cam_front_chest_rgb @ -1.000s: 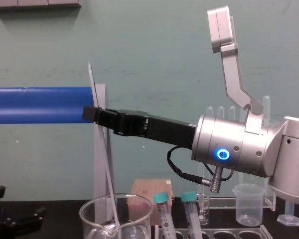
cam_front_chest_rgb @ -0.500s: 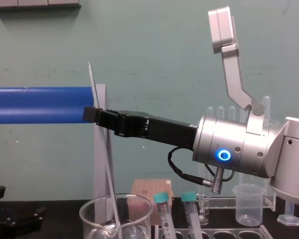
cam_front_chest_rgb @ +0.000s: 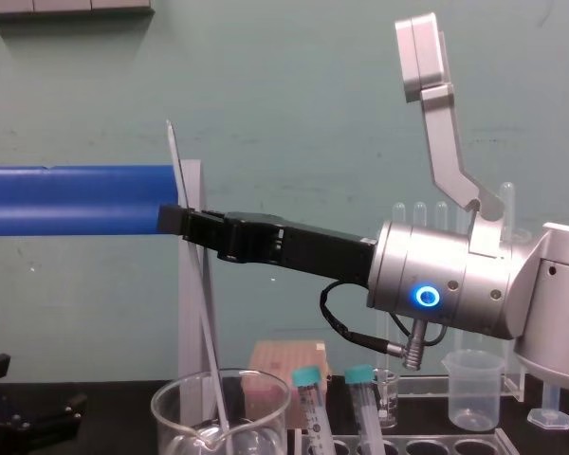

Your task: Hold the thermometer with one hand and immerse one end into the beaker, then reinsert it into the test tube rack.

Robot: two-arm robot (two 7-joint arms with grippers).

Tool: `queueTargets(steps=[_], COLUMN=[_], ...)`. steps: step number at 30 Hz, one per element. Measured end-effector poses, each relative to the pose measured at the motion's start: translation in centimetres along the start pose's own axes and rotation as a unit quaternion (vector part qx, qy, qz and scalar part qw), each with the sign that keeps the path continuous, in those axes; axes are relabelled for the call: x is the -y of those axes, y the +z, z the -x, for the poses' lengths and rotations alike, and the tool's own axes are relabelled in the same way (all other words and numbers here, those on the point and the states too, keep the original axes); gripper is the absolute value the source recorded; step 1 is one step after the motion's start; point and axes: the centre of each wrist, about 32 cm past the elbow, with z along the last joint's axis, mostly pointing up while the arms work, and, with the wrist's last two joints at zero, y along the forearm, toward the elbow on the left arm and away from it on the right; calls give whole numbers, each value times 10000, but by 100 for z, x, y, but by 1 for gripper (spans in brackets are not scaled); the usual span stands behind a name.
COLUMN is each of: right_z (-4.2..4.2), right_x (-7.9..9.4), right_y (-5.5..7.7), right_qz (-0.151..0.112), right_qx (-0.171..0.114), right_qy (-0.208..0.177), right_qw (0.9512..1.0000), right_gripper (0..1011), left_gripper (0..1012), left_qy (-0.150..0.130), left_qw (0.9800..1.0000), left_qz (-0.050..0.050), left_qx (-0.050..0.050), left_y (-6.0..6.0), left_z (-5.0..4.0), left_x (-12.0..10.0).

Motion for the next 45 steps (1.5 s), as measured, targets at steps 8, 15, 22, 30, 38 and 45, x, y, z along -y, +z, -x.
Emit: queueTargets(steps=[8, 15, 22, 30, 38, 45], right_z=[6, 11, 11, 11, 17, 29], right_x=[0, 2, 3, 9, 14, 19], right_y=[-2, -2, -2, 5, 10, 10], right_qz=[2, 6, 12, 14, 18, 27], right_qx=[-1, -3, -2, 10, 18, 17], right_qy=[12, 20, 23, 21, 19, 25], right_qw=[10000, 10000, 10000, 10000, 10000, 10000], right_gripper=[57, 57, 57, 57, 57, 57], left_gripper=[1008, 1008, 1008, 1008, 1008, 1008], left_qy=[0, 0, 0, 0, 0, 0], left_qw=[10000, 10000, 10000, 10000, 10000, 10000], left_qz=[0, 0, 0, 0, 0, 0], left_qx=[0, -1, 0, 0, 0, 0], left_y=[0, 0, 0, 0, 0, 0], left_z=[0, 0, 0, 0, 0, 0], left_x=[0, 0, 0, 0, 0, 0])
